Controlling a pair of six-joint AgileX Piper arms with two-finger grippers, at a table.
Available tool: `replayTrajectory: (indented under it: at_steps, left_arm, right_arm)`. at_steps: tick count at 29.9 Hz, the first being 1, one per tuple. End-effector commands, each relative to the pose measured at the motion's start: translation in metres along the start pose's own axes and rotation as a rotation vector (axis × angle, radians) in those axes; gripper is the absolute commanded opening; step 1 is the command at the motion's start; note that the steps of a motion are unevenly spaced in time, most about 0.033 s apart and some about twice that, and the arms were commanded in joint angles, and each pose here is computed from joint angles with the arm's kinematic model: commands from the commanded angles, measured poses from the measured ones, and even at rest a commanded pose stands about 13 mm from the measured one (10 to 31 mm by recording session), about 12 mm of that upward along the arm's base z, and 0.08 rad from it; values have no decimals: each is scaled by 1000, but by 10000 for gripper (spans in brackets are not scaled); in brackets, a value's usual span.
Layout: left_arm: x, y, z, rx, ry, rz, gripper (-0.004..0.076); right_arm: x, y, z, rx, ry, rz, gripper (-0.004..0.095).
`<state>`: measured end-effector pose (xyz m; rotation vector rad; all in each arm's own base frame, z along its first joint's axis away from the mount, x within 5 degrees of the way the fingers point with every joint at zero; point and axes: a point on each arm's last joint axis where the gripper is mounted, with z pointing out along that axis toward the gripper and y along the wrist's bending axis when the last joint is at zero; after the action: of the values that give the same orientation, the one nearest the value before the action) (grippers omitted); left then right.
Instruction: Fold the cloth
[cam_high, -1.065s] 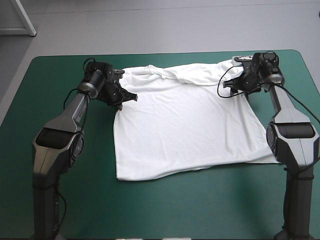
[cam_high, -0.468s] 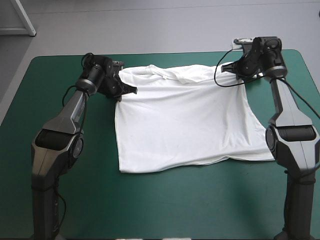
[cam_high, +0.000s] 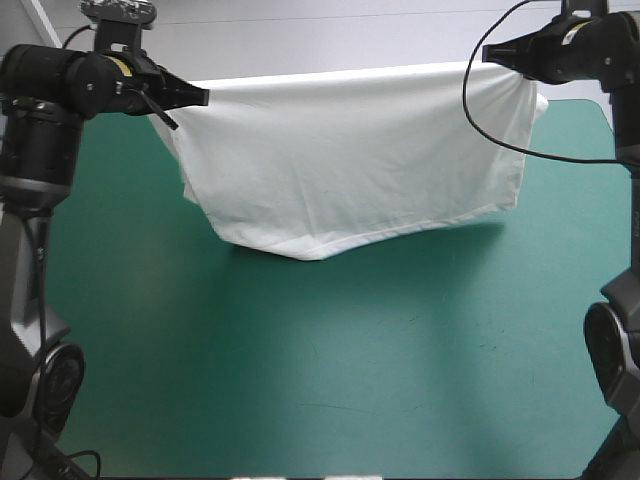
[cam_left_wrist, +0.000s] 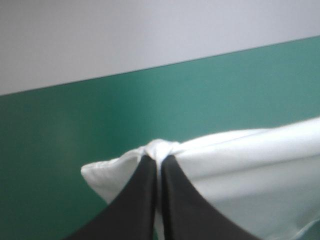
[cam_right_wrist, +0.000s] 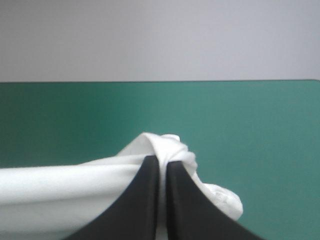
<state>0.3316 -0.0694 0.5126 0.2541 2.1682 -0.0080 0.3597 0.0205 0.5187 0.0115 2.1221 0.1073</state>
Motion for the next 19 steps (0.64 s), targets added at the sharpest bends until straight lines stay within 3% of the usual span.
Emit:
replayTrajectory:
  at_steps: [1,5,10,14,19]
  left_arm:
    - [-2,19,-69,-90,-115,18,-9]
    - [1,31,-101,-155,-166,10,-9]
    - [3,31,-114,-112,-193,30,-9]
    - [3,28,-106,-74,-178,66,-9]
    - [-2,25,-66,-43,-116,78,-9]
  right_arm:
    - [-15,1,-89,10,-216,-7,-19]
    - [-13,6,-139,-42,-304,0,-19]
    - [-9,15,-179,-137,-370,-9,-19]
    - [-9,17,-176,-153,-364,-6,-19]
    - [-7,17,-131,-158,-251,-19,-19]
